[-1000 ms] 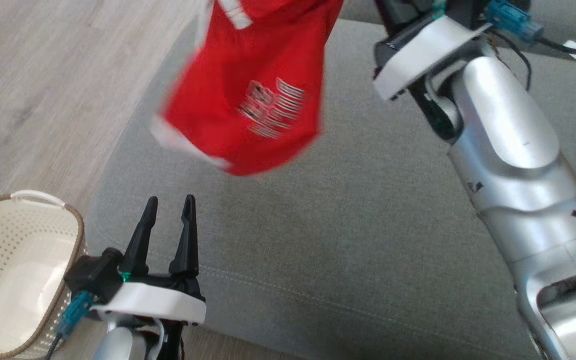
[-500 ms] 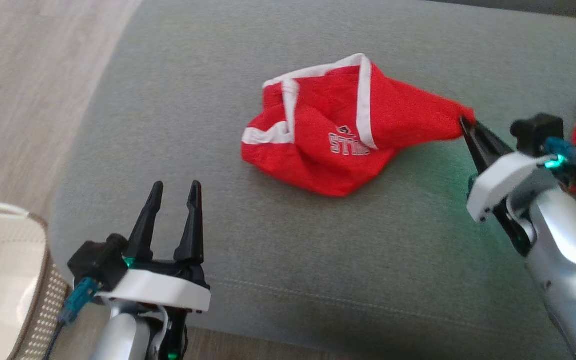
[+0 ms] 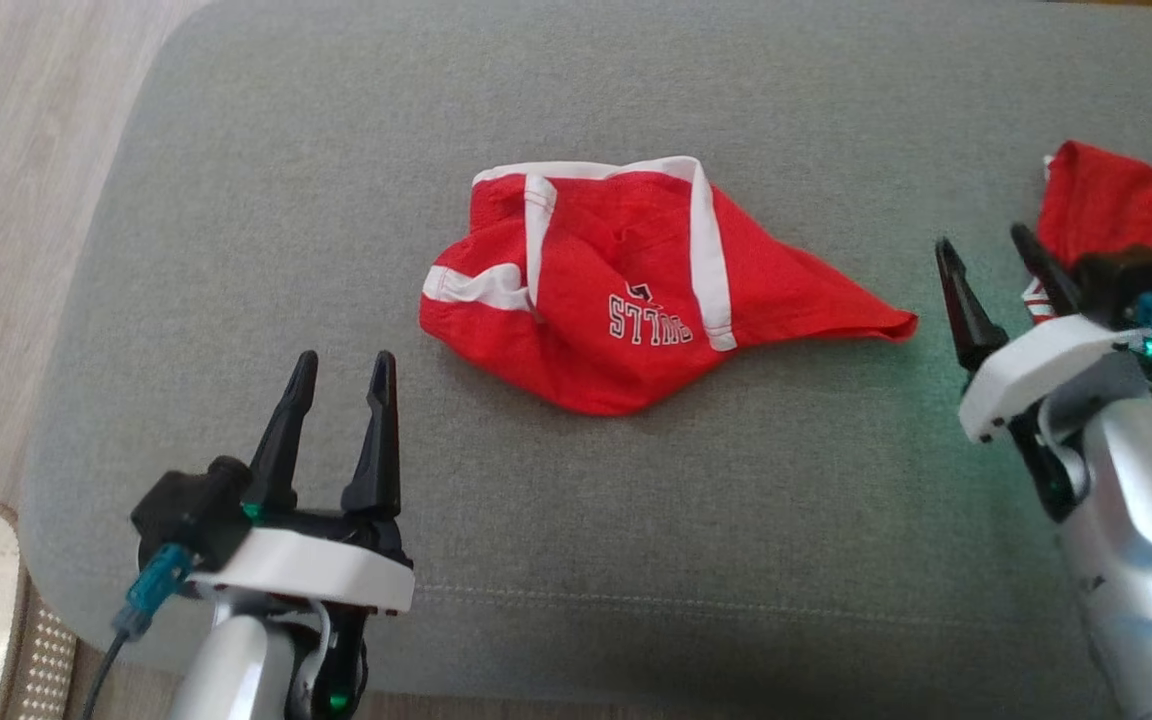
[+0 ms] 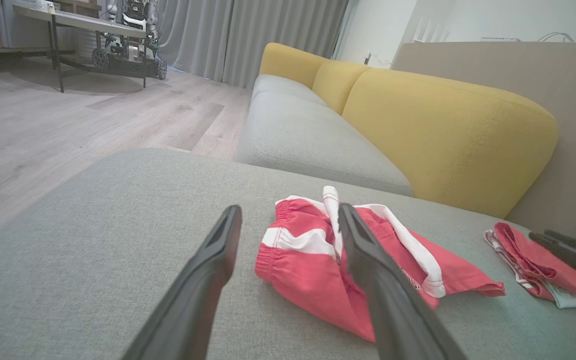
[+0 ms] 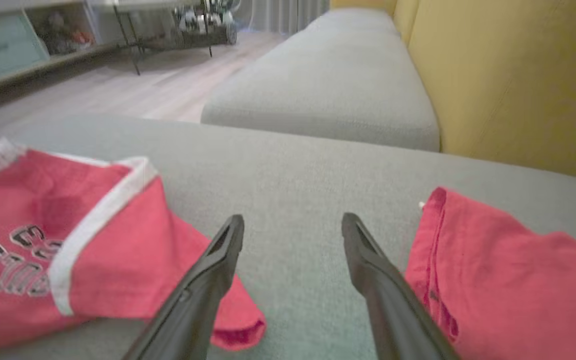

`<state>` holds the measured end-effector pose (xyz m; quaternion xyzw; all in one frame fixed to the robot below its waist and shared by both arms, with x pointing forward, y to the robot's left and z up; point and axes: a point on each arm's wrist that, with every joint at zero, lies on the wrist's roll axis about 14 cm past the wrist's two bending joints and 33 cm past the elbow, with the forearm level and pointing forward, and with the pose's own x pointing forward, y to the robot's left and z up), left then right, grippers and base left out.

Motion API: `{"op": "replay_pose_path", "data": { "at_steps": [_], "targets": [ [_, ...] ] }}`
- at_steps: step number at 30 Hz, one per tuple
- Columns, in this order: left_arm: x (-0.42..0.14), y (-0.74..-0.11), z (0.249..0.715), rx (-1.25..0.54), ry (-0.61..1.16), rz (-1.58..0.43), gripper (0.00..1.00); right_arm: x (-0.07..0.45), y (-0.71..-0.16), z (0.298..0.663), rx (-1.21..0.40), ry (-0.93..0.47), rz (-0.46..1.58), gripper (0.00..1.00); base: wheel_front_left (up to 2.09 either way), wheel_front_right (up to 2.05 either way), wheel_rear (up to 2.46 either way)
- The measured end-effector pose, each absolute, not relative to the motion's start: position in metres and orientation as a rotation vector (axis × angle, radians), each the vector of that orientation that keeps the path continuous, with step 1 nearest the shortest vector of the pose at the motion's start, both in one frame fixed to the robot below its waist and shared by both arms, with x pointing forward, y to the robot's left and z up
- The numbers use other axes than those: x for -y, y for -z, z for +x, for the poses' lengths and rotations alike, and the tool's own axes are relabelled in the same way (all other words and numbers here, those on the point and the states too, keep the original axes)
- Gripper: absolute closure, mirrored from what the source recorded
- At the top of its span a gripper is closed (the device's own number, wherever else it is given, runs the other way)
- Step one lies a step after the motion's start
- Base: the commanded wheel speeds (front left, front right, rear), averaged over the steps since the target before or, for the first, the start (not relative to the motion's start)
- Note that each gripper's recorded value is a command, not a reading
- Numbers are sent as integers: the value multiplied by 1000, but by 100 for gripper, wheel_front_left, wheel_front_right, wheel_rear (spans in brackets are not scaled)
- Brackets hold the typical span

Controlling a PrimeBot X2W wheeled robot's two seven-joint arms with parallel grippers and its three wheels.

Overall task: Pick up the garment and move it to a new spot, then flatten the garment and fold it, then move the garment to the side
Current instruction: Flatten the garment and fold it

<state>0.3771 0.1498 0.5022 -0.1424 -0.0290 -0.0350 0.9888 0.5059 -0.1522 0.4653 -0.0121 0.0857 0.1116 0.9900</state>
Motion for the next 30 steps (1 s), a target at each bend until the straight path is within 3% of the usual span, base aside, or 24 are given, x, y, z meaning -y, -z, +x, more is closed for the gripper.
{"op": "replay_pose_path", "data": {
  "at_steps": [6,14,20,30],
  "targets": [
    [-146,-507,377,73,88,-282,0,120,-503,489,4,-260,76,0,0,0,0],
    [-150,-505,375,66,74,-281,0,94,-470,440,-58,-297,171,0,0,0,0],
    [-160,-499,372,51,41,-285,0,60,-486,450,-35,-396,159,0,0,0,0],
    [-170,-493,365,29,-4,-294,0,-36,-505,487,-59,-702,2,0,0,0,0]
  ]
}}
